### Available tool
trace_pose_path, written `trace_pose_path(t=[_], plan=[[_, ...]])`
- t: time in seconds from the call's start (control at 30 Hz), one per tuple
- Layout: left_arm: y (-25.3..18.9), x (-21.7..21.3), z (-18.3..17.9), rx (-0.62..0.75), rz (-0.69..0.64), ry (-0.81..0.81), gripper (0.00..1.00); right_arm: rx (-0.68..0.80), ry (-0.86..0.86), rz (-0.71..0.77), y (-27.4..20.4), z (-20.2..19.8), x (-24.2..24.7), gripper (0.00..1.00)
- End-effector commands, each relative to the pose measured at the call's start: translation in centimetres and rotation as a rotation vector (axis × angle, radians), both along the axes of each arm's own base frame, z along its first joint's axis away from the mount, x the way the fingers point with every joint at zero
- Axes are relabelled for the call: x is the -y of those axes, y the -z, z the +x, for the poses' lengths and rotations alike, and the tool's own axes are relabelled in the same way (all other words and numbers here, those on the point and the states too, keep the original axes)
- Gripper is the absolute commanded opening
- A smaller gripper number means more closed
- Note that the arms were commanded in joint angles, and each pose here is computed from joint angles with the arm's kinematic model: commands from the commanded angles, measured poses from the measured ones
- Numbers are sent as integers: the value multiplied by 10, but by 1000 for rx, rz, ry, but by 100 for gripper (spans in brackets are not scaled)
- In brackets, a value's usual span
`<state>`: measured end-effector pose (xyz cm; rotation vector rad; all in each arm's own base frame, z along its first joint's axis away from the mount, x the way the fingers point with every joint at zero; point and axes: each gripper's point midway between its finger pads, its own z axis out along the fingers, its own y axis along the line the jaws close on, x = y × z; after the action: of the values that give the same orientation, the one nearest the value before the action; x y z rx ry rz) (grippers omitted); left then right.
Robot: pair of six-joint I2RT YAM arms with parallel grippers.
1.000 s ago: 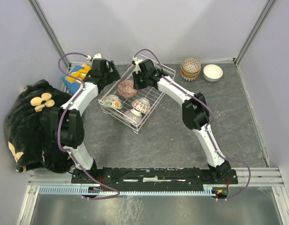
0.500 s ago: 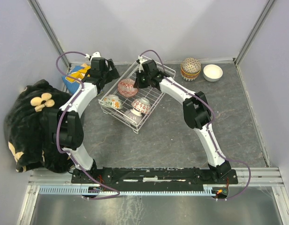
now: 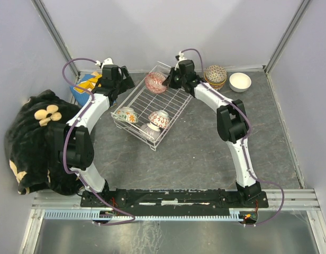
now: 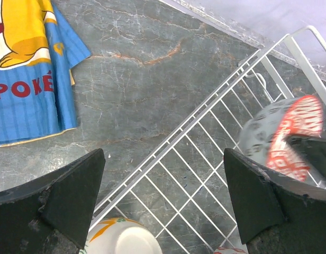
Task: Unload the bowls from the dish rack
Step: Pick up the bowl from the dish rack, then place the bowl with the bowl.
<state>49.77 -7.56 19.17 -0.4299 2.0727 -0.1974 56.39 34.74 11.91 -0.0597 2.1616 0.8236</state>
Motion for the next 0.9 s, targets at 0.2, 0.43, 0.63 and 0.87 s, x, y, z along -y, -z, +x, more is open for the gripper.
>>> trace_pose_path(t=[0.2, 0.43, 0.63, 0.87], plan=[[-35, 4, 7, 104, -67, -23, 99, 376, 189, 216, -222, 24, 88, 1], [-37, 9, 11, 109, -84, -10, 99, 368, 438, 2, -234, 29, 208, 1], [-36, 11, 12, 106, -92, -3, 99, 291, 604, -185, -214, 23, 297, 1], [-37, 11, 10, 109, -93, -5, 99, 176, 698, -267, -173, 20, 364, 1]])
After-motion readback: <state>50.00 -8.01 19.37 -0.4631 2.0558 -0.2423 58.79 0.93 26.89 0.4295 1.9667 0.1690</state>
